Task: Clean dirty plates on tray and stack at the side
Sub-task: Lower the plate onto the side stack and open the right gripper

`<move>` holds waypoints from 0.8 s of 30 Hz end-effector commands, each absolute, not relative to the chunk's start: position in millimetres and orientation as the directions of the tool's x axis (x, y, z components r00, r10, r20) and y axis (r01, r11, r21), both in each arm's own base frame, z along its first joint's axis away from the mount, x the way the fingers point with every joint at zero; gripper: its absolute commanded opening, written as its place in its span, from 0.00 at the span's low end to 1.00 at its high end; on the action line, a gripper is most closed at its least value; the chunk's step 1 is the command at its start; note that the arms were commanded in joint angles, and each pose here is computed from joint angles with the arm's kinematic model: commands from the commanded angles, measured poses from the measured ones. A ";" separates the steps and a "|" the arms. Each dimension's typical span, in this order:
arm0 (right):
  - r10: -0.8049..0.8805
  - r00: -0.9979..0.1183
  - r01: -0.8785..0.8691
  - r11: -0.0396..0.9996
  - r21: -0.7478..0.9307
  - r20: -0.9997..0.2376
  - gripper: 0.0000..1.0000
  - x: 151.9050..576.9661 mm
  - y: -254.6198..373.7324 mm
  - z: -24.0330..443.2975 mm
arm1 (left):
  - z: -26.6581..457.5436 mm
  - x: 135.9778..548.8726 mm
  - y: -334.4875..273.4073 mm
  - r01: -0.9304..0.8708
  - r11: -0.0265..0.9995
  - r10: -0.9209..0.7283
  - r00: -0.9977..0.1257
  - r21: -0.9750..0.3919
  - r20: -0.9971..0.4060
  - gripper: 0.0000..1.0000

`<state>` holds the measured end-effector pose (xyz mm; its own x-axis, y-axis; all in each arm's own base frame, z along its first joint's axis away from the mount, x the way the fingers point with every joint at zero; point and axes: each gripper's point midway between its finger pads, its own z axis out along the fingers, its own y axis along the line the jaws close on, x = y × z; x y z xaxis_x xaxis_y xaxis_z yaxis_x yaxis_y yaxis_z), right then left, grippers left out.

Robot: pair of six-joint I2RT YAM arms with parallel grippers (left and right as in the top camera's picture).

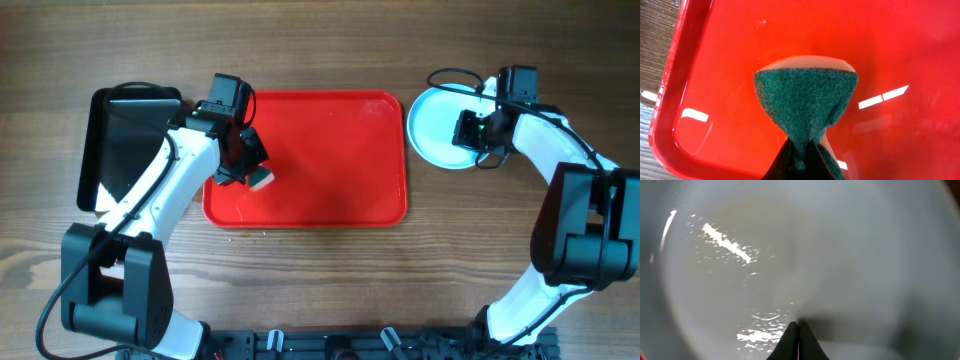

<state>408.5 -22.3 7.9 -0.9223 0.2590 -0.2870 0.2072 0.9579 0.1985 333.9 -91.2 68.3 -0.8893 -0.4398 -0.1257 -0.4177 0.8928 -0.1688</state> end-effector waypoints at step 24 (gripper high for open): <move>0.388 -0.772 -0.026 0.772 0.635 -0.503 0.19 386.2 56.4 224.6 | 133.2 347.7 -131.6 -0.071 0.955 -0.168 -0.930 -0.287 -0.327 0.04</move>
